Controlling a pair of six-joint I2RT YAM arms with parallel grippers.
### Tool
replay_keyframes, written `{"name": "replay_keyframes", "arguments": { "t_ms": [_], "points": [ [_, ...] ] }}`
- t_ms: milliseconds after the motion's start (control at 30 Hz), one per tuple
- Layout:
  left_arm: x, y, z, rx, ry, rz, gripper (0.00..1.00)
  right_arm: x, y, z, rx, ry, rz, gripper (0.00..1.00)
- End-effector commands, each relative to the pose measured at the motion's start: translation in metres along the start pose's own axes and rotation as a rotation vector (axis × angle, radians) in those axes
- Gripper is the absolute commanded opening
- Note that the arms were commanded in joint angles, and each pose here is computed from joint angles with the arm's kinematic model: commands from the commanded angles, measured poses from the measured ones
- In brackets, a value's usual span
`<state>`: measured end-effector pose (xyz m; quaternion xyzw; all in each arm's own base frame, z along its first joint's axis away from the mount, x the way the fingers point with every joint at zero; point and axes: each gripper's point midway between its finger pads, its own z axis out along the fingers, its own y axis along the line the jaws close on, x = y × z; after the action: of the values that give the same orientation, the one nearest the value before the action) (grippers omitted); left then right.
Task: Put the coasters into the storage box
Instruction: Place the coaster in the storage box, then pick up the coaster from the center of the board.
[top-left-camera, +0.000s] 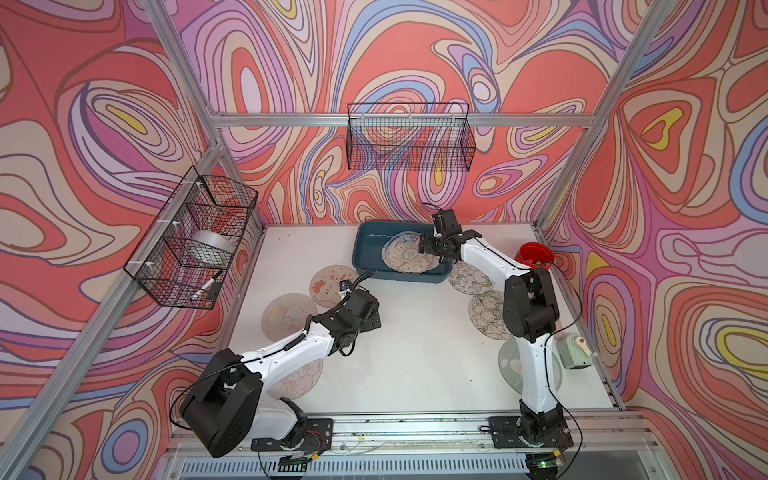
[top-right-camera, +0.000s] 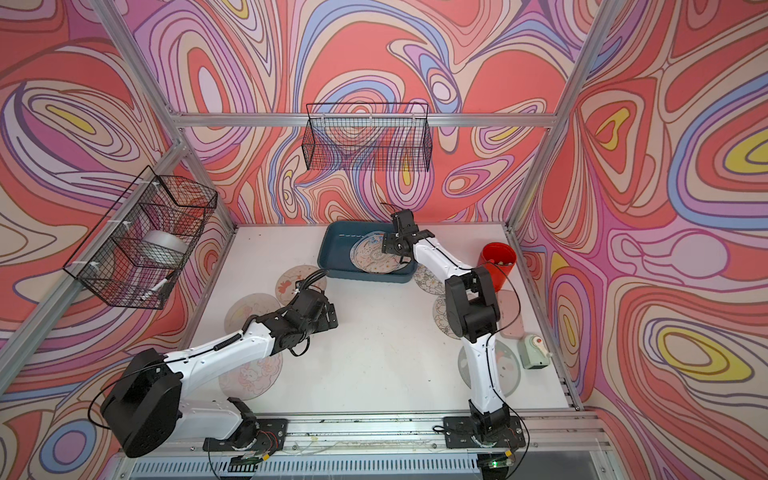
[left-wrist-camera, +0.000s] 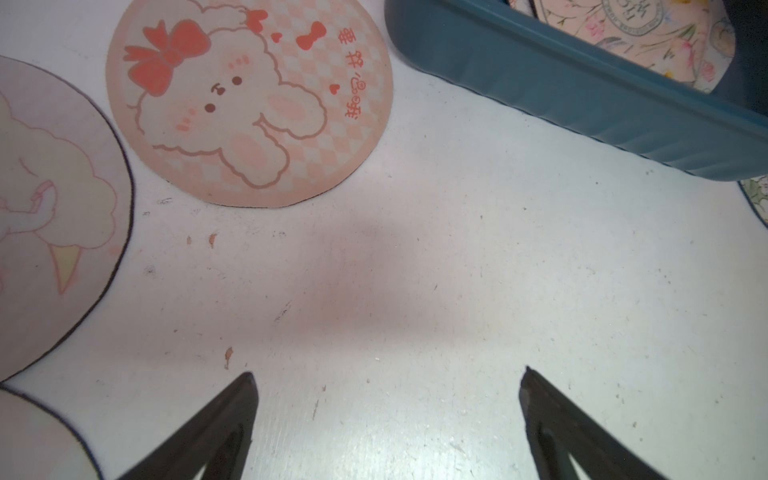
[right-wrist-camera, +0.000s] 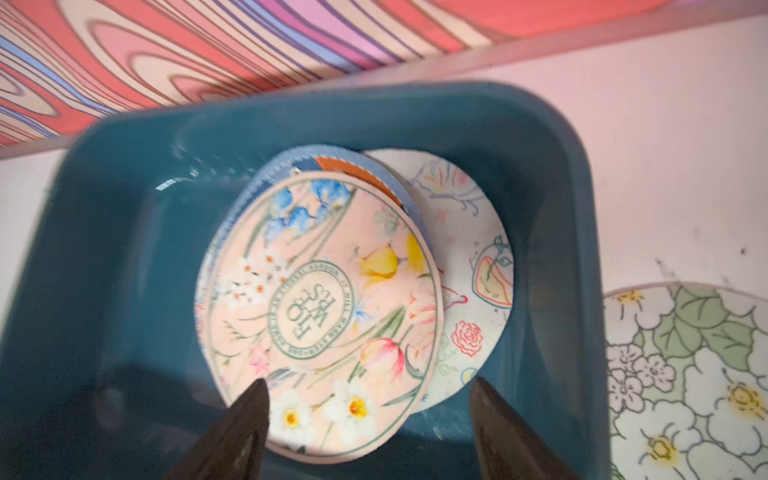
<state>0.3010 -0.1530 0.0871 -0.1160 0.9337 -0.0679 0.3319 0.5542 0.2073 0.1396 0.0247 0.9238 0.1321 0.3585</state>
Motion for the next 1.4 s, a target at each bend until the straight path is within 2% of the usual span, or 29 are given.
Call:
{"name": "replay_keyframes", "arguments": {
  "t_ms": [0, 333, 700, 733, 900, 1033, 1367],
  "points": [
    [-0.004, 0.012, 0.001, -0.065, 0.018, -0.004, 1.00, -0.005, 0.019, -0.018, -0.102, -0.012, -0.012, 0.76],
    [-0.025, 0.033, 0.019, -0.140, 0.061, 0.013, 0.99, 0.028, 0.044, -0.060, -0.271, 0.025, -0.019, 0.76],
    [-0.058, 0.037, 0.061, -0.139, 0.113, 0.089, 0.96, 0.052, 0.032, -0.085, -0.268, 0.022, 0.023, 0.76],
    [-0.058, 0.037, 0.066, -0.148, 0.129, 0.094, 0.96, 0.045, 0.034, -0.096, -0.277, -0.002, 0.024, 0.76],
    [-0.056, 0.039, 0.086, -0.161, 0.198, 0.103, 0.94, 0.045, 0.033, -0.105, -0.281, -0.015, 0.030, 0.76],
    [-0.052, 0.041, 0.099, -0.177, 0.254, 0.109, 0.92, 0.047, 0.032, -0.106, -0.277, -0.008, 0.032, 0.76],
    [-0.051, 0.053, 0.112, -0.230, 0.315, 0.118, 0.89, 0.053, 0.030, -0.103, -0.273, 0.008, 0.042, 0.76]
  ]
}}
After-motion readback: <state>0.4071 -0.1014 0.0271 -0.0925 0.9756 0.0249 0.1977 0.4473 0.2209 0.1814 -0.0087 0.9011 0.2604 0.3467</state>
